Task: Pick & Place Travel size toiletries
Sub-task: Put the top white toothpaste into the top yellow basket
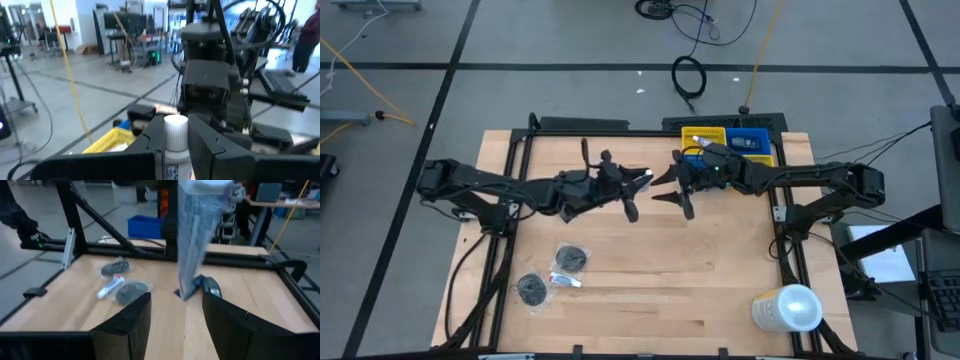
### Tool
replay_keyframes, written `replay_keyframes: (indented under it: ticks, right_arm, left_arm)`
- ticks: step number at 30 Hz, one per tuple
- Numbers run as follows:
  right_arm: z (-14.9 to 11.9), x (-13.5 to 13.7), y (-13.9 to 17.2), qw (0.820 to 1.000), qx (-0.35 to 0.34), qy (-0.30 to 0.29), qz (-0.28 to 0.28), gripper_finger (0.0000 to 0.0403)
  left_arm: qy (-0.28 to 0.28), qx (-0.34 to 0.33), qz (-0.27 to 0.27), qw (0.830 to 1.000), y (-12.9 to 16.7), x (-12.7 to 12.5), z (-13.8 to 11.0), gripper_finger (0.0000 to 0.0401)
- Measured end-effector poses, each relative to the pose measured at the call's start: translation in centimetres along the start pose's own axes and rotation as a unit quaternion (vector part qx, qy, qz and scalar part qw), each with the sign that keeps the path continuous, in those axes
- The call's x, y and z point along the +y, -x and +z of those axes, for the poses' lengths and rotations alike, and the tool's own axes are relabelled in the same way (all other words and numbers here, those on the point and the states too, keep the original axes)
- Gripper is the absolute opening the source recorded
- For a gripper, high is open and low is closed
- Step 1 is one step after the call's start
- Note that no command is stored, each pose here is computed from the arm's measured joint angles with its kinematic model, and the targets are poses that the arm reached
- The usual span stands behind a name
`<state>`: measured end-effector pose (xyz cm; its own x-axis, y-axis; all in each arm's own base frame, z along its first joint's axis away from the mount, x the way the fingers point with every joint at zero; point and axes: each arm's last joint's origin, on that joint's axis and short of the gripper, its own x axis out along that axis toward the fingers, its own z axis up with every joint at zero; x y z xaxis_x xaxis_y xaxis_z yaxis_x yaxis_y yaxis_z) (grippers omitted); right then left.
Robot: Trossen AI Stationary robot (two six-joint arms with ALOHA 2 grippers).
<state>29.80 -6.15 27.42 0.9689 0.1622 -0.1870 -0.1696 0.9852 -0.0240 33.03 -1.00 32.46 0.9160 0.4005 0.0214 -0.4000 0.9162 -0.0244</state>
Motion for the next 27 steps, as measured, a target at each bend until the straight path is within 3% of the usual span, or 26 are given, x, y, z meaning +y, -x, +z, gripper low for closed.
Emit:
replay_keyframes:
  ticks: [14,18,24,27]
  right_arm:
    - [0.37,0.36,-0.14,1.000,-0.016,0.000,0.005,0.0161]
    - [0.42,0.36,-0.13,1.000,-0.018,0.001,0.005,0.0122]
    - [0.36,0.36,-0.13,1.000,-0.016,0.001,0.005,0.0018]
    - [0.32,0.36,-0.14,1.000,-0.014,0.002,0.006,0.0008]
  left_arm:
    - [-0.006,-0.033,-0.031,0.999,-0.72,-0.38,-0.14,0.0038]
    - [-0.006,-0.034,-0.038,0.999,-0.73,-0.40,-0.12,0.0038]
    - [-0.006,-0.034,-0.038,0.999,-0.73,-0.40,-0.12,0.0050]
    - [-0.006,-0.034,-0.038,0.999,-0.73,-0.40,-0.12,0.0050]
